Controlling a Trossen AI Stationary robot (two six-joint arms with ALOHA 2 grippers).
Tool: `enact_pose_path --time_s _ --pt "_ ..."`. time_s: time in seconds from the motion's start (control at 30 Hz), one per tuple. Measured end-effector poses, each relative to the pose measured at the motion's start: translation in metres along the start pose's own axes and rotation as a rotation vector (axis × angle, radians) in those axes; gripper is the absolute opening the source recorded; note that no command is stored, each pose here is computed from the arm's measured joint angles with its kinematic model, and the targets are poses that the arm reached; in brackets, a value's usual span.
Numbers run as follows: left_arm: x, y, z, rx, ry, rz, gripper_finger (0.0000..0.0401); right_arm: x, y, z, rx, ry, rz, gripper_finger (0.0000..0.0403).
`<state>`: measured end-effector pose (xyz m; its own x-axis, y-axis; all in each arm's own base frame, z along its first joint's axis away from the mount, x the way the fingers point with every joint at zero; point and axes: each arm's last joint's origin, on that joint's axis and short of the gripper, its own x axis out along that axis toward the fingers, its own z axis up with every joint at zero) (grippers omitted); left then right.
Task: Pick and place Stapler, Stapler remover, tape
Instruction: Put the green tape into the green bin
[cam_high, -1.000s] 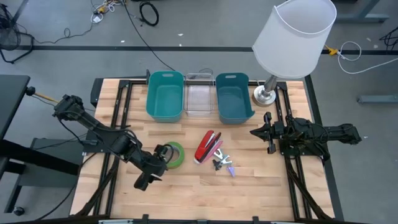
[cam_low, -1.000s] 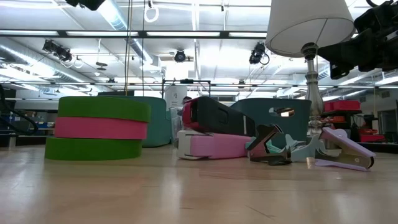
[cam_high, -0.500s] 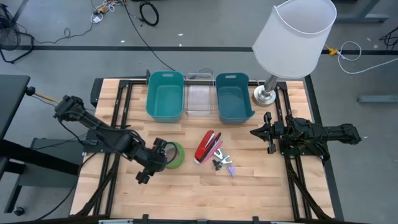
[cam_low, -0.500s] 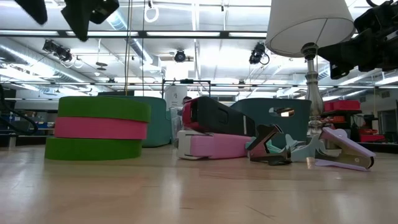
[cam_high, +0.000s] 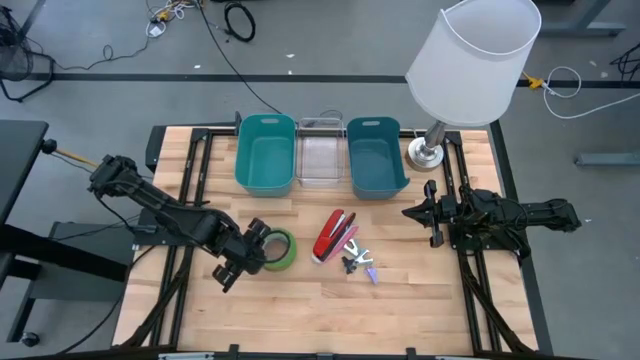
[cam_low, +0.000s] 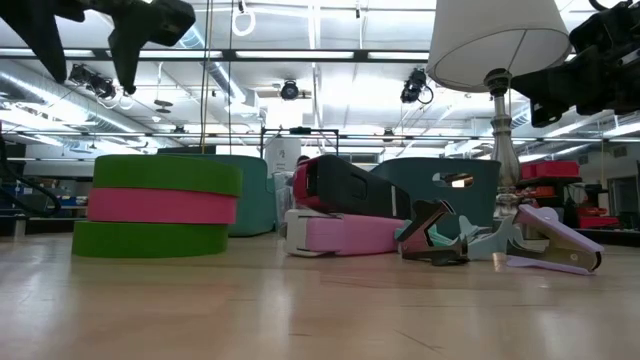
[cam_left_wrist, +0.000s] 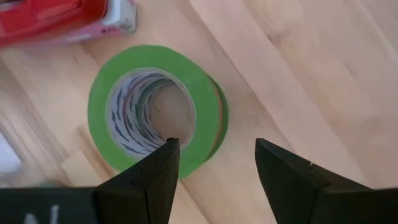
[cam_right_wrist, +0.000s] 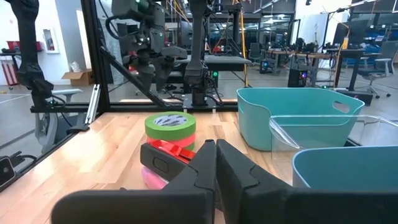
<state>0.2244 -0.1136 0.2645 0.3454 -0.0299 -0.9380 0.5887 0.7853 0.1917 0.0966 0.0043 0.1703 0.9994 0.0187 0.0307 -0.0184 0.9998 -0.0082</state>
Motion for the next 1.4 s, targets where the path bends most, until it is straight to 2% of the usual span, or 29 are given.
enact_pose_path --time_s 0.07,0.5,1.03,1.4 --pt "0.001 0.000 0.000 0.055 0.009 -0.002 0.0215 0.000 0.000 0.000 0.000 0.001 0.000 0.0016" --pt "0.006 0.003 0.001 0.219 0.018 -0.003 0.0218 0.000 0.000 0.000 0.000 0.001 0.000 0.0016" --pt "0.007 0.009 0.006 0.202 -0.067 -0.050 0.0287 0.000 0.000 0.000 0.000 0.001 0.000 0.0016" --pt "0.020 0.015 0.008 0.150 -0.032 -0.068 0.0291 0.000 0.000 0.000 0.000 0.000 0.000 0.0016"
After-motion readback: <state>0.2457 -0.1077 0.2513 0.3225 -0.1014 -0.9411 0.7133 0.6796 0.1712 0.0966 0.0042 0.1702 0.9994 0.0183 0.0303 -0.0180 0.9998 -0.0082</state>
